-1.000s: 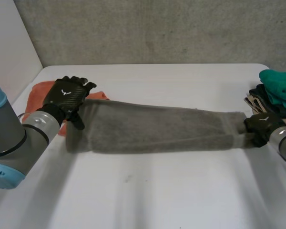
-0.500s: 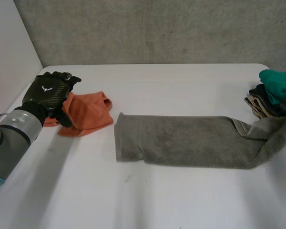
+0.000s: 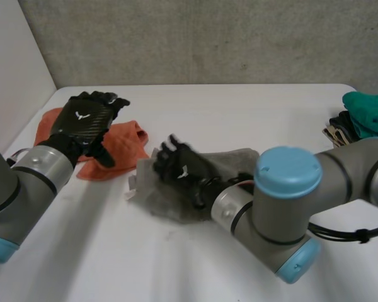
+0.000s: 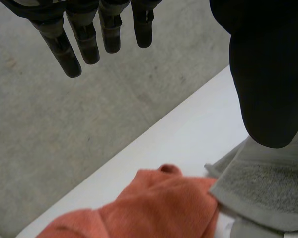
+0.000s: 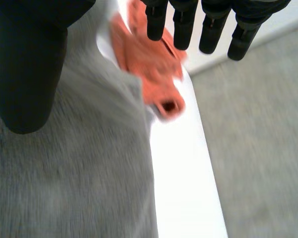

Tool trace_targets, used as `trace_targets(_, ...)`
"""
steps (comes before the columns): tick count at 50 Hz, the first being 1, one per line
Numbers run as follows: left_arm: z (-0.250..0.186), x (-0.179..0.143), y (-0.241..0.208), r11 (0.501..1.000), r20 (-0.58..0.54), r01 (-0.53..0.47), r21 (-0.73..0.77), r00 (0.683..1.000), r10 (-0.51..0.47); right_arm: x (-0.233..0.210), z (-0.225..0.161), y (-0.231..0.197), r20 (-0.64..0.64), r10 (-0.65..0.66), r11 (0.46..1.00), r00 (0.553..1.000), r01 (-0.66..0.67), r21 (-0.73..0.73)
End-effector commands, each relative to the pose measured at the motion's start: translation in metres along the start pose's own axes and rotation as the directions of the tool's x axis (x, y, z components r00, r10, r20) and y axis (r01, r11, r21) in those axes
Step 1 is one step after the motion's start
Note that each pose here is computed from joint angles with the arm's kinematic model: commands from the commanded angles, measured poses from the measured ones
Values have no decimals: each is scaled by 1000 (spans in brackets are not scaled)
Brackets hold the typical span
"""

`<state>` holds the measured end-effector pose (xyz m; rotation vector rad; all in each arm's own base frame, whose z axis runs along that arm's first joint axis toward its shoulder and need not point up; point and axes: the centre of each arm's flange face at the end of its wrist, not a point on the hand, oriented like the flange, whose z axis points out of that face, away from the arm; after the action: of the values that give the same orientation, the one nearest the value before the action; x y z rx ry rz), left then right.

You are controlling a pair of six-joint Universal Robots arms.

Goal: Fold the laundry.

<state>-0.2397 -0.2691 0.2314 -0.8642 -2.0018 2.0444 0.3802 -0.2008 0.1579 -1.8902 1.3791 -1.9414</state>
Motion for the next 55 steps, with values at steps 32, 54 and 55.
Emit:
trace_targets(32,-4,21,-27,999,13,-13,50,1000,13,29,-32,-8,-212,152,988,965,-156,-4)
trace_targets(54,0,74,-16,993,-104,103,-60,989,-109,82,-27,37,-310,730,629,609,-776,-42)
trace_targets(55,0,80,-17,993,-121,104,-61,986,-111,86,-27,41,-321,740,611,590,-790,-44)
